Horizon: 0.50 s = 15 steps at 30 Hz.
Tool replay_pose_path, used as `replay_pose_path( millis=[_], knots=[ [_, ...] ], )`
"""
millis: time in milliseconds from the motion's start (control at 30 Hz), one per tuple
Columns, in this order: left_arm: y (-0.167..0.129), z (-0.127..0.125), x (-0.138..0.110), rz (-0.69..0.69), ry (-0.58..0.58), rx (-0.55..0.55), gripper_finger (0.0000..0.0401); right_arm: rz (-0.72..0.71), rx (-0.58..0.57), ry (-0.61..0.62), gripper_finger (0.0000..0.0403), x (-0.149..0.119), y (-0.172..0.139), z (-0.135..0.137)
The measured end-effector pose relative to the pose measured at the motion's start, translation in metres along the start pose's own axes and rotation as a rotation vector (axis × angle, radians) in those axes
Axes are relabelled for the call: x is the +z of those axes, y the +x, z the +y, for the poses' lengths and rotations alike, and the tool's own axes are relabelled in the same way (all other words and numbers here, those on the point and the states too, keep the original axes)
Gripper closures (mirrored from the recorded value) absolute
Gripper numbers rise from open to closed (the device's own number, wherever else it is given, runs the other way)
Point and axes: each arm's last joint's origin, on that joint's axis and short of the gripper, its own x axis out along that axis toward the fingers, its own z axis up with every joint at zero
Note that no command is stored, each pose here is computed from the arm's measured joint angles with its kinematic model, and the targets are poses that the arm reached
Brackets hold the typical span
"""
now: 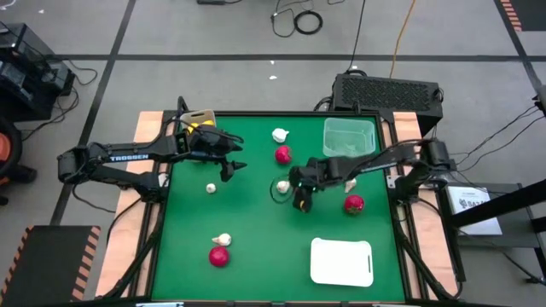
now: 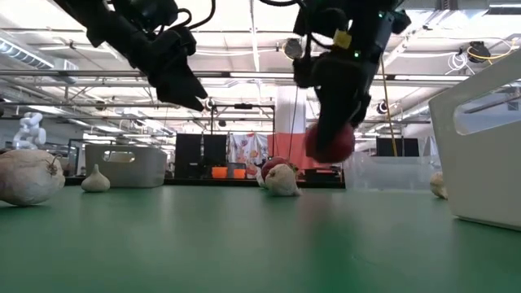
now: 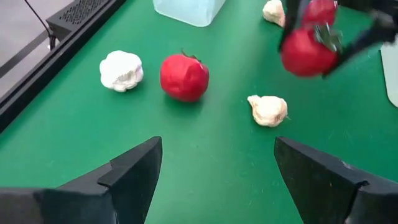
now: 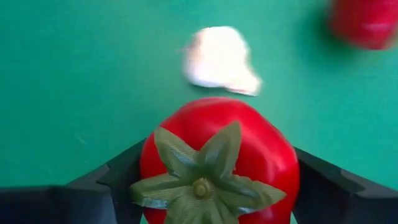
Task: Sort produce into baskets
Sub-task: Put the red tomato in the transparent bin
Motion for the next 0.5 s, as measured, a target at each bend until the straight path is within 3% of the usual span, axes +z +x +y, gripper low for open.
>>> replay_pose_path(
  millis=[300, 500],
  knots=[
    [0.0, 0.001, 0.0, -0.004, -0.078, 0.012, 0.0084, 0.005, -0.172, 0.17, 0.0103, 0.0, -0.054, -0.076],
    [0.0, 0.001, 0.0, -0.005, -0.132, 0.017, 0.0084, 0.088, -0.276, 0.307, 0.0102, -0.008, -0.065, -0.126]
  ],
)
